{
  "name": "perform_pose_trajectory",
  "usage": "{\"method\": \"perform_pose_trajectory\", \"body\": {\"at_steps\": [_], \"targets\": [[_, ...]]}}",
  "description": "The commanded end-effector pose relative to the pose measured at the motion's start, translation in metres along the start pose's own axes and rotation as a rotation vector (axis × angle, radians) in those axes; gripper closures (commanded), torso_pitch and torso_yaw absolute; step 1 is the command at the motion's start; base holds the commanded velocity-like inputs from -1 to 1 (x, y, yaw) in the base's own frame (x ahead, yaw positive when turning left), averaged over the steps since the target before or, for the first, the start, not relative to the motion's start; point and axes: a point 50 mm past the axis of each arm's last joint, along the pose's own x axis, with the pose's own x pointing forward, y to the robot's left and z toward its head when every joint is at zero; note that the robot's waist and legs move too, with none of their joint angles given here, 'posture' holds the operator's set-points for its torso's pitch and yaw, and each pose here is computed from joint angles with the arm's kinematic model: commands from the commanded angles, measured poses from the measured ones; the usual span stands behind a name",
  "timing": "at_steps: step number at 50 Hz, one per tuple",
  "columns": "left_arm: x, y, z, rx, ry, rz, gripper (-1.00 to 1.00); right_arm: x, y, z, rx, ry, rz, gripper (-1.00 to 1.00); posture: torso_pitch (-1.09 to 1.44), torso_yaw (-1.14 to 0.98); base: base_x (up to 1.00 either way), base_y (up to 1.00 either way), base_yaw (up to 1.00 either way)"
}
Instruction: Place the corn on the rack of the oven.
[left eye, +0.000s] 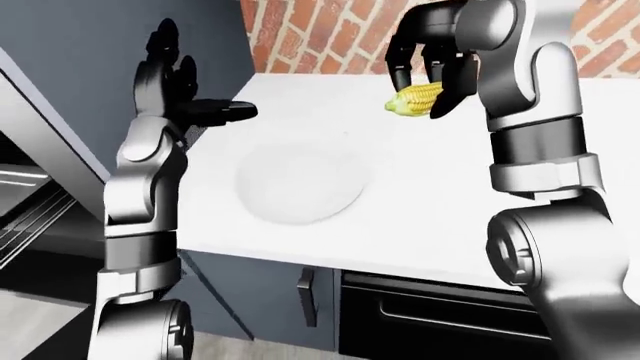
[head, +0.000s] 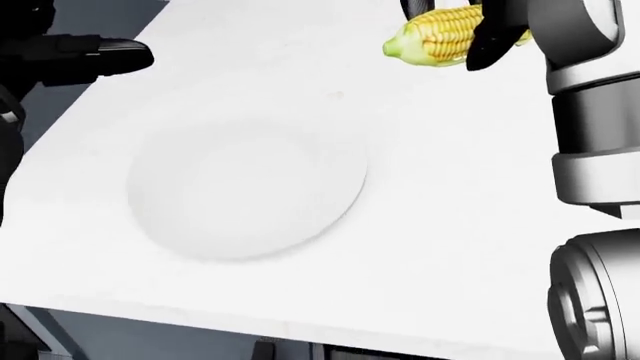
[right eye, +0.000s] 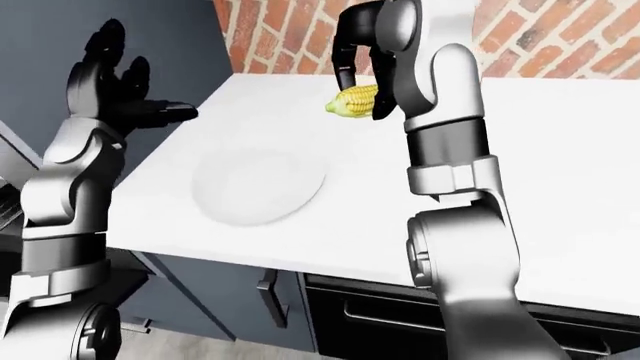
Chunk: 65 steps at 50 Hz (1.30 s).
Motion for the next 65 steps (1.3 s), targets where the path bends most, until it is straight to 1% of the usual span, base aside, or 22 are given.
{"method": "perform_pose_trajectory", "body": {"at_steps": [1, 17, 20, 36, 39, 42, 44, 65], "targets": [[0.0013, 0.0026, 0.022, 0.004, -0.091, 0.008, -1.0, -0.013, -0.0195, 0.007, -0.02, -0.019, -0.09, 1.0, 0.0, 0.0, -0.08, 0.0, 0.0], [0.0012, 0.0023, 0.0219, 0.004, -0.091, 0.007, -1.0, -0.0117, -0.0183, 0.0059, -0.019, -0.019, -0.093, 1.0, 0.0, 0.0, -0.08, 0.0, 0.0], [0.0006, 0.0023, 0.0227, 0.004, -0.093, 0.007, -1.0, -0.0109, -0.0155, 0.0058, -0.017, -0.023, -0.097, 1.0, 0.0, 0.0, -0.09, 0.0, 0.0], [0.0005, 0.0021, 0.0225, 0.004, -0.094, 0.007, -1.0, -0.0135, -0.0185, 0.0047, -0.017, -0.02, -0.103, 1.0, 0.0, 0.0, -0.08, 0.0, 0.0], [0.0003, 0.0019, 0.0228, 0.005, -0.094, 0.007, -1.0, -0.0126, -0.0146, 0.0036, -0.016, -0.019, -0.099, 1.0, 0.0, 0.0, -0.08, 0.0, 0.0], [0.0005, 0.0013, 0.0214, 0.006, -0.093, 0.005, -1.0, -0.0135, -0.0164, 0.0038, -0.02, -0.018, -0.1, 1.0, 0.0, 0.0, -0.08, 0.0, 0.0], [0.0007, 0.0011, 0.0219, 0.007, -0.093, 0.004, -1.0, -0.012, -0.0142, 0.0034, -0.018, -0.018, -0.096, 1.0, 0.0, 0.0, -0.07, 0.0, 0.0], [0.0005, 0.0015, 0.0228, 0.007, -0.092, 0.004, -1.0, -0.0137, -0.0171, 0.0037, -0.021, -0.018, -0.1, 1.0, 0.0, 0.0, -0.08, 0.0, 0.0]]}}
